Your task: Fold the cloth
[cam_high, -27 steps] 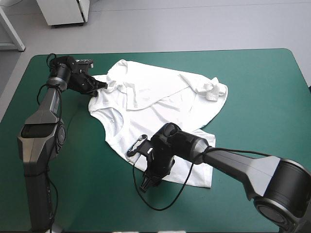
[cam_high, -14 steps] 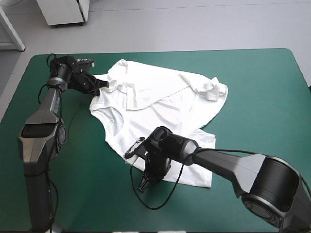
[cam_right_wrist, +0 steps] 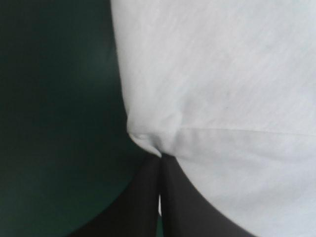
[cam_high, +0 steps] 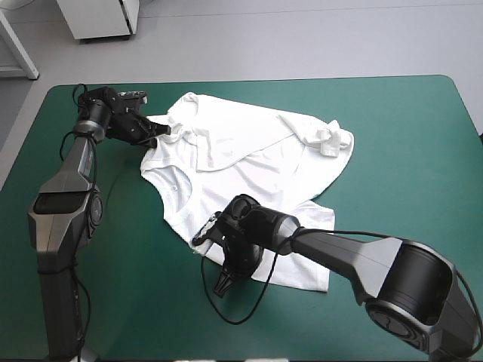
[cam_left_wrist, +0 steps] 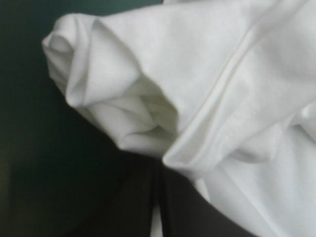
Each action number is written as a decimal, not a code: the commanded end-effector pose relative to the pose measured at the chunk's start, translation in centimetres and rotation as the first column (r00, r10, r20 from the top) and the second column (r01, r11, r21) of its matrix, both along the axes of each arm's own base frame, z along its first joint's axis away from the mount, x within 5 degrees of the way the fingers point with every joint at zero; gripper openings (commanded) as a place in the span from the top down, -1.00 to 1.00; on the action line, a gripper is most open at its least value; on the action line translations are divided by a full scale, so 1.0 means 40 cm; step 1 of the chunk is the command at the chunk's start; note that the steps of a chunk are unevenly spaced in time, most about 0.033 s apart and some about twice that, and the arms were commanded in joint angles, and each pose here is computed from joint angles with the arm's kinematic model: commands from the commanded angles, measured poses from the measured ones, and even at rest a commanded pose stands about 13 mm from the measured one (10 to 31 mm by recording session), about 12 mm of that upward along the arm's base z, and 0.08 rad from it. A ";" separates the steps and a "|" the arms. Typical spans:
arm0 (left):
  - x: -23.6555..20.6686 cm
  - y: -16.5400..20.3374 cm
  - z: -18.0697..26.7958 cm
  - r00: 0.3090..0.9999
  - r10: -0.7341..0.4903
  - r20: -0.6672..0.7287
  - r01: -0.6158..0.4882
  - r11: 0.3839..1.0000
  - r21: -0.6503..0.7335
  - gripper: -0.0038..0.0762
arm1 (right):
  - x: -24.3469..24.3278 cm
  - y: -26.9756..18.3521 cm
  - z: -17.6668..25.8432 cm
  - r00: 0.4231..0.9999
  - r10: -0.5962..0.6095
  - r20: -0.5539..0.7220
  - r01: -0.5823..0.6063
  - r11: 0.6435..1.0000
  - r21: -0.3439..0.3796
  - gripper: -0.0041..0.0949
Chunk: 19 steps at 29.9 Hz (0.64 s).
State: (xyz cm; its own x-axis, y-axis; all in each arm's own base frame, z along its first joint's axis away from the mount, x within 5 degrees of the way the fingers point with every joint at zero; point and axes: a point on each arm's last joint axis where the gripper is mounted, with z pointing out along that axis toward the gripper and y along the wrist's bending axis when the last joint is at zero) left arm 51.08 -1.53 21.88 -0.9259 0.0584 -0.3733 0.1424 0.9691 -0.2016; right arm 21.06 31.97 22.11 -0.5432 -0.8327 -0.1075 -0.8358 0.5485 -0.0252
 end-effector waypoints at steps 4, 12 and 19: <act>-0.012 -0.024 0.141 0.994 -0.008 0.110 0.018 0.996 -0.091 0.93 | 0.038 -0.008 0.184 0.974 0.013 0.225 -0.026 0.998 0.054 0.96; -0.060 -0.037 0.403 0.924 -0.050 0.380 0.094 0.991 -0.097 0.93 | 0.048 -0.050 0.401 0.887 -0.053 0.459 -0.029 0.985 0.170 0.96; -0.203 -0.044 0.662 0.757 -0.076 0.649 0.152 0.987 -0.061 0.93 | 0.035 -0.157 0.592 0.704 -0.203 0.680 0.025 0.965 0.262 0.96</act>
State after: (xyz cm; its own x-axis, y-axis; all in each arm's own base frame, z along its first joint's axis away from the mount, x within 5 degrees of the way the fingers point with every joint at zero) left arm 48.14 -2.61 40.91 -0.6075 0.0666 -0.7915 0.3088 0.9379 -0.1582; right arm 23.26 29.01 40.13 -0.4073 -0.7464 -0.5263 -0.6714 0.6353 -0.3815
